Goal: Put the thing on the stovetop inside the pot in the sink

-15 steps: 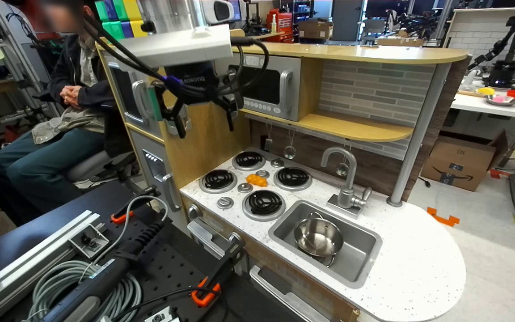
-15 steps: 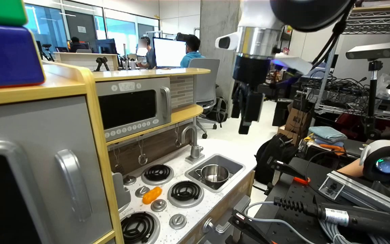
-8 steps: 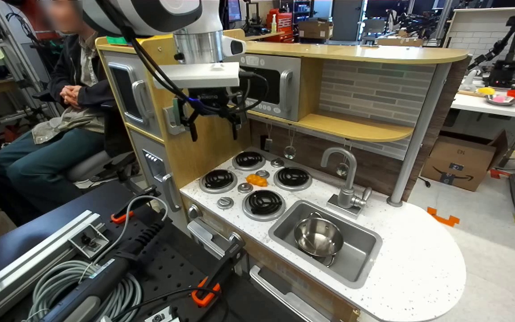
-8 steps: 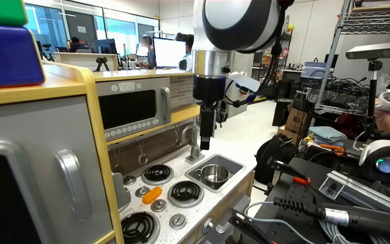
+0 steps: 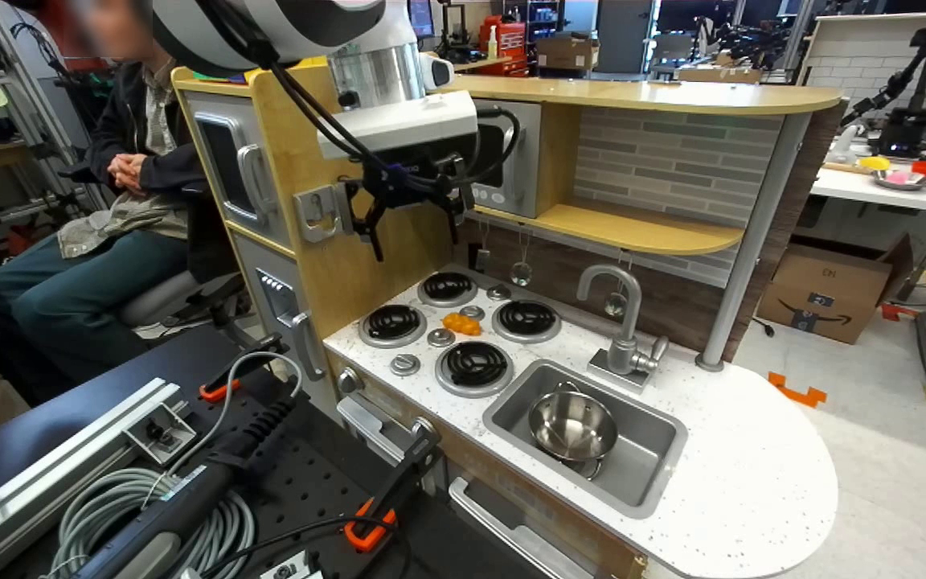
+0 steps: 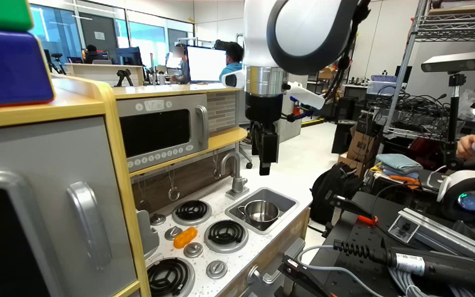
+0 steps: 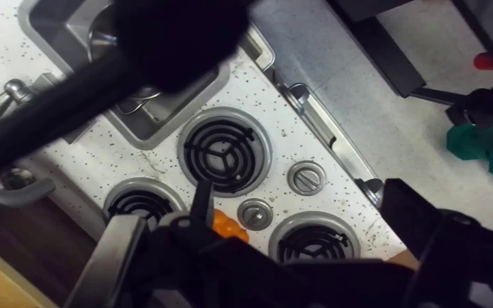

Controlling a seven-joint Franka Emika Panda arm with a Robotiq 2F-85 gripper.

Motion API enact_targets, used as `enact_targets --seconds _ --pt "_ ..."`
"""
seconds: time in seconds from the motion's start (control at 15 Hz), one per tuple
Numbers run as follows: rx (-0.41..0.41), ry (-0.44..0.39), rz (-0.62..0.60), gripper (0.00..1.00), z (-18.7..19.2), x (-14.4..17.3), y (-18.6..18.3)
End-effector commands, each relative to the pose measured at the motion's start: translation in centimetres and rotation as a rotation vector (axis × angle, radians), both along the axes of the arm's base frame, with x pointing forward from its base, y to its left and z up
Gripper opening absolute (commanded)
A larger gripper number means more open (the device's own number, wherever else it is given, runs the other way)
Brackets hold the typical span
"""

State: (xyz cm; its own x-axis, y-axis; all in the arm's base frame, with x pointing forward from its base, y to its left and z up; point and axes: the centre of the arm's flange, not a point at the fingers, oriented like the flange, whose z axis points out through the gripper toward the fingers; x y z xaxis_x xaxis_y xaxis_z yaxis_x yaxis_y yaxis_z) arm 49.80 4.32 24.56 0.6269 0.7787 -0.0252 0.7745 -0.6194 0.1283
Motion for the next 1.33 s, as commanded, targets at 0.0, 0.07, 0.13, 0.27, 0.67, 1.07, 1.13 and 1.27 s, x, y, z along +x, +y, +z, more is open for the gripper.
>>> enact_targets --seconds 0.0,0.07,0.13,0.27,0.67,1.07,1.13,1.27 --pt "0.101 -0.161 -0.041 1.00 -3.3 0.8 0.4" --pt "0.152 -0.194 -0.068 1.00 -4.5 1.2 0.9" --pt "0.182 -0.209 -0.092 1.00 -6.1 1.7 1.3" --pt "0.207 -0.246 -0.130 1.00 -9.0 2.6 1.8" --pt "0.218 -0.353 -0.196 1.00 -15.9 6.6 2.2" --pt "0.192 -0.284 -0.240 1.00 -17.3 7.0 2.5" --pt "0.192 -0.284 -0.242 1.00 -17.4 7.2 2.7" --pt "0.171 -0.281 -0.203 1.00 -17.1 7.6 2.5"
